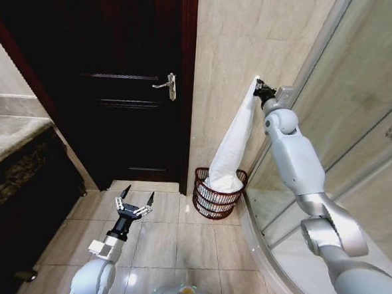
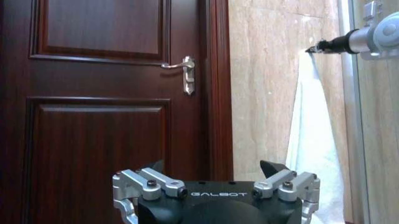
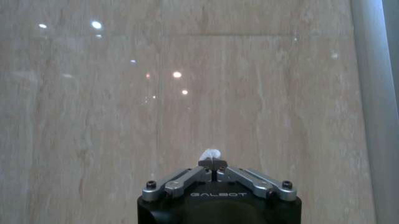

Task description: Discard the used towel into the hamper.

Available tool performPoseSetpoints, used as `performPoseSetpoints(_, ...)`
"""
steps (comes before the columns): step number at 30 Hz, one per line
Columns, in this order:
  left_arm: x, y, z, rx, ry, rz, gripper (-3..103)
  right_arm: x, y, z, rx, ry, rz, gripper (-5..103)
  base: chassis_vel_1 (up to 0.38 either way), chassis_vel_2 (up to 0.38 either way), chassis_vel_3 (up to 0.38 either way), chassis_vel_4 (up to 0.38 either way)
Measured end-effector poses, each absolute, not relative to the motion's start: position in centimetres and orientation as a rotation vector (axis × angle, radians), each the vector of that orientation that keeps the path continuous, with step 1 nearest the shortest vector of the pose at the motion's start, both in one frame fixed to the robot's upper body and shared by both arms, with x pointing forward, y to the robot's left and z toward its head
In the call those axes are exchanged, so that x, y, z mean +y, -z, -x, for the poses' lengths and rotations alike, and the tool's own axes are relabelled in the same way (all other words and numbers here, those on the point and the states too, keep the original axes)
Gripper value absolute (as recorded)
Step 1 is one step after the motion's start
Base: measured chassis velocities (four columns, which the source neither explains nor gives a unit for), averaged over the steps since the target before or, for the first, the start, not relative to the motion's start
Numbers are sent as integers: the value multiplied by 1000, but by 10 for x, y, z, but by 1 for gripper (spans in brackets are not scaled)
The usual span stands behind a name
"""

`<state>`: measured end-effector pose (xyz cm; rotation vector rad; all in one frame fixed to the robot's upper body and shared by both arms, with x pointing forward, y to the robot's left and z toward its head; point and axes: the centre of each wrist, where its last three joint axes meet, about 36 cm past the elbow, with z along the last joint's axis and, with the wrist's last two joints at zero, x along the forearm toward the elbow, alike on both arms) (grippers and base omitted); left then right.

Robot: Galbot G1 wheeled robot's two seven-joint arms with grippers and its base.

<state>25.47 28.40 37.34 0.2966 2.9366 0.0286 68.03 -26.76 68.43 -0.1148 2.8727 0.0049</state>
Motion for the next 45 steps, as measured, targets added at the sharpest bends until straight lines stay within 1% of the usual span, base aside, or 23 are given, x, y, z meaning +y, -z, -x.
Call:
performPoseSetpoints(25, 278, -373, -254, 2928, -21, -296, 100, -264, -661, -680, 2890, 8, 119, 0, 0, 0, 0, 0)
performPoseSetpoints(45, 271, -378, -254, 2906, -21, -293, 100, -272, -645, -672, 2902, 25, 121, 0, 0, 0, 0, 0)
